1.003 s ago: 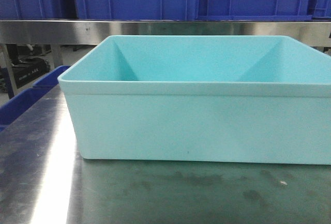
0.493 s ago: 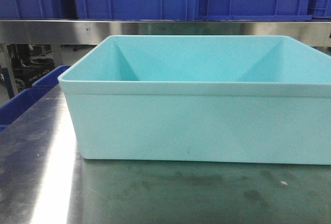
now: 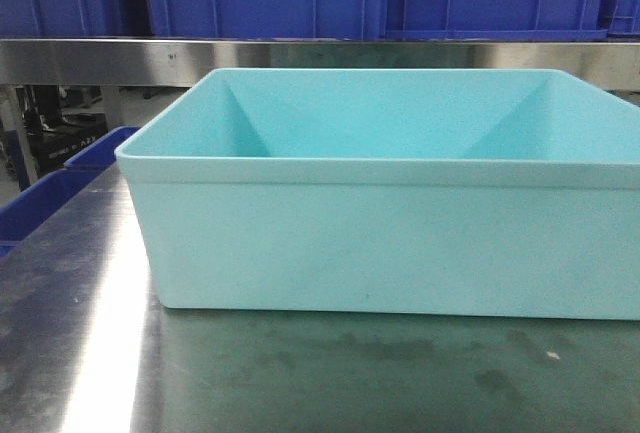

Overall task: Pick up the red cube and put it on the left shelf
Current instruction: 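Lift the red cube out of the light-blue bin with the right gripper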

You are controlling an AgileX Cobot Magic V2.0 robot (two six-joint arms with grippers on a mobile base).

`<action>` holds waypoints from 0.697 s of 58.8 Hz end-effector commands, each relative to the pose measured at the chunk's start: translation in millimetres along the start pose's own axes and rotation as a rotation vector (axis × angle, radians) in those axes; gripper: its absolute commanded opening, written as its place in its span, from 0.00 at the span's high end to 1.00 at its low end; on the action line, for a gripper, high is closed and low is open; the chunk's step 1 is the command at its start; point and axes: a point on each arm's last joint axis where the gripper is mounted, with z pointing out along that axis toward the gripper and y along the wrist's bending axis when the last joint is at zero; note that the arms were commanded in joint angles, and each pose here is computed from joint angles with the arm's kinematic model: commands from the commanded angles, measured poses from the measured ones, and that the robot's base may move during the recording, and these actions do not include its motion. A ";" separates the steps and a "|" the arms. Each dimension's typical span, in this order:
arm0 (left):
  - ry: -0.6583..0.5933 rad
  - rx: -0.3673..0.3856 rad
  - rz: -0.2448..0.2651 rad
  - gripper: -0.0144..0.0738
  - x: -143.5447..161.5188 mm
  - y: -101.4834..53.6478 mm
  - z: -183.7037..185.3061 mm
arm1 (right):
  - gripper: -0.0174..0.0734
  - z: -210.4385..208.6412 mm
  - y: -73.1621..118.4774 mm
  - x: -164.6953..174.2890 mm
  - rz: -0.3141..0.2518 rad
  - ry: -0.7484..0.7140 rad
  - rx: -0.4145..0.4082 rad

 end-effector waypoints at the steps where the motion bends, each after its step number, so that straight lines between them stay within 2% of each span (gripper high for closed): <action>1: -0.079 0.006 -0.004 0.72 -0.9 -0.3 -0.1 | 0.74 -3.1 1.7 -16.8 -0.015 -0.113 -0.005; 41: -0.079 0.007 -0.010 0.72 -0.9 -0.4 -0.1 | 0.74 -3.1 1.7 -16.8 -0.015 -0.113 -0.005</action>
